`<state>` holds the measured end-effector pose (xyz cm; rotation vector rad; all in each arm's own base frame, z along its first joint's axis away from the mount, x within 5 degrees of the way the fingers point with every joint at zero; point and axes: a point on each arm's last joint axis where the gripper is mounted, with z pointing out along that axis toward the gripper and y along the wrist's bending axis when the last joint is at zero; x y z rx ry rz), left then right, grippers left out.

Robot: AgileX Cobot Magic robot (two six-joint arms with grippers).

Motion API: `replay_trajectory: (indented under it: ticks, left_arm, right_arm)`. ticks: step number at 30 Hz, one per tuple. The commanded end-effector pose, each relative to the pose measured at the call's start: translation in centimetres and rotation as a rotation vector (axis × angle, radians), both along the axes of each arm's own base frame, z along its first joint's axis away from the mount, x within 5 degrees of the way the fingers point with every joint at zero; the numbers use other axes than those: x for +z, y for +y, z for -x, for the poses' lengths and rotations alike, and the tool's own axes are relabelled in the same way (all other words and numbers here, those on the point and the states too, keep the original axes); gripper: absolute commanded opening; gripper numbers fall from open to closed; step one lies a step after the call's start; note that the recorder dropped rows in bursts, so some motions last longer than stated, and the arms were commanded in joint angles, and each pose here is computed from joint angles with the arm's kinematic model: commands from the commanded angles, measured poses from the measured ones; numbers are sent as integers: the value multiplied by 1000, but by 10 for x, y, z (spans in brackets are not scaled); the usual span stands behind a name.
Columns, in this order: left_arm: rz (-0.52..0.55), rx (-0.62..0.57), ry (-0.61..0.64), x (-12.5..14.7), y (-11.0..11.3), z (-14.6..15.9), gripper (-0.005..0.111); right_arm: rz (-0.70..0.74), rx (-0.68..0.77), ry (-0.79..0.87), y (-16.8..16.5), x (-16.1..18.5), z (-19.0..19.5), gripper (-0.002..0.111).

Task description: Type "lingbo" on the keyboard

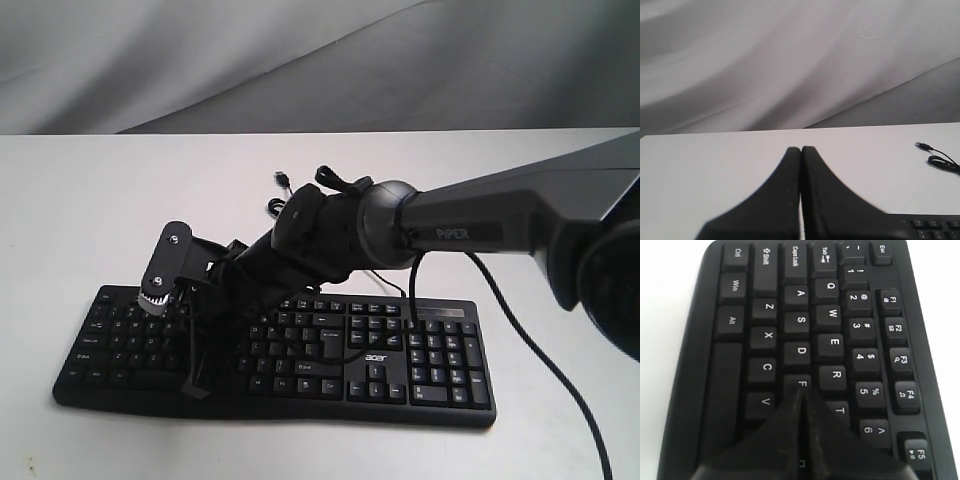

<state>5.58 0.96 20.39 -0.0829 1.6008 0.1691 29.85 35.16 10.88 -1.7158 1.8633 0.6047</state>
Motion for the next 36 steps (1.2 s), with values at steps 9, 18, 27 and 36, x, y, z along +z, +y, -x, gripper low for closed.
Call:
replay_trajectory:
  ticks: [9,18,27,36]
  left_arm:
    - [0,-8,-9,-1,0,0,1]
    - [0,-8,-9,-1,0,0,1]
    - [0,-8,-9,-1,0,0,1]
    - [0,-8,-9,-1,0,0,1]
  right_arm:
    - [-9,41,26,0,26,9,0]
    - [28,48,56,0,13,12,0]
    - [39,60,55,-1,12,12,0]
    - [45,67,48,-1,13,12,0]
